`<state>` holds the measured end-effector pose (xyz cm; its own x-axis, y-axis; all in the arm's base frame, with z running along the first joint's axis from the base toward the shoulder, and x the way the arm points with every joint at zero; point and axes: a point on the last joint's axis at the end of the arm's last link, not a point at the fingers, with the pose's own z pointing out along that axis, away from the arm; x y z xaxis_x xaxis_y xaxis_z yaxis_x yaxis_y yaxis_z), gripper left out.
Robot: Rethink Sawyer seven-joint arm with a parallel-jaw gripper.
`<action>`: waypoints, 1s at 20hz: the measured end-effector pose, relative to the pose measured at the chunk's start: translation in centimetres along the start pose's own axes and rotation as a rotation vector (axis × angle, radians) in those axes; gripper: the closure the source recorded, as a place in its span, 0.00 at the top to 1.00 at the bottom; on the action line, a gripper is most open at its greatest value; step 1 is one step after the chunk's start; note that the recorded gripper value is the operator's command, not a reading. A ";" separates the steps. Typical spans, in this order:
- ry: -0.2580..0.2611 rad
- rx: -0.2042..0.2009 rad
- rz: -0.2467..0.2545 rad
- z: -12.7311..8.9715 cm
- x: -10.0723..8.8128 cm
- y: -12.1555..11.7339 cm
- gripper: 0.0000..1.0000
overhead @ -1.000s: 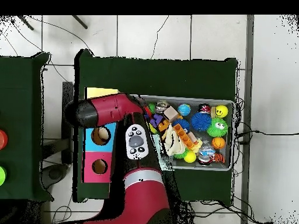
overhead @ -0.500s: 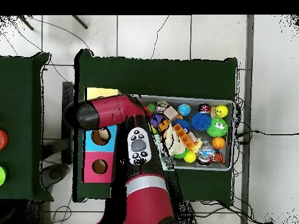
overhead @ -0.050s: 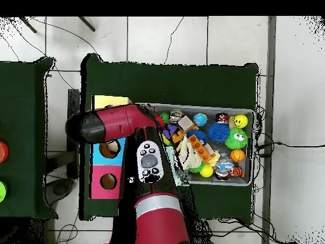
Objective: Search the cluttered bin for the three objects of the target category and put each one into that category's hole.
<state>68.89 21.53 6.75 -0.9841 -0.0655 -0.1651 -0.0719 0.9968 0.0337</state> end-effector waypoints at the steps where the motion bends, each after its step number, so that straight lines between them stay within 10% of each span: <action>1: -0.001 -0.001 0.000 0.0 0.0 0.0 0.00; 10: -0.006 -0.012 -0.004 -0.3 -0.2 0.6 0.00; 11: -0.006 -0.010 -0.003 -0.3 -0.2 0.5 1.00; 20: -0.007 0.000 0.000 -0.4 -0.3 -0.4 1.00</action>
<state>69.11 21.17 7.15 -0.9829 -0.0655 -0.1721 -0.0723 0.9968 0.0334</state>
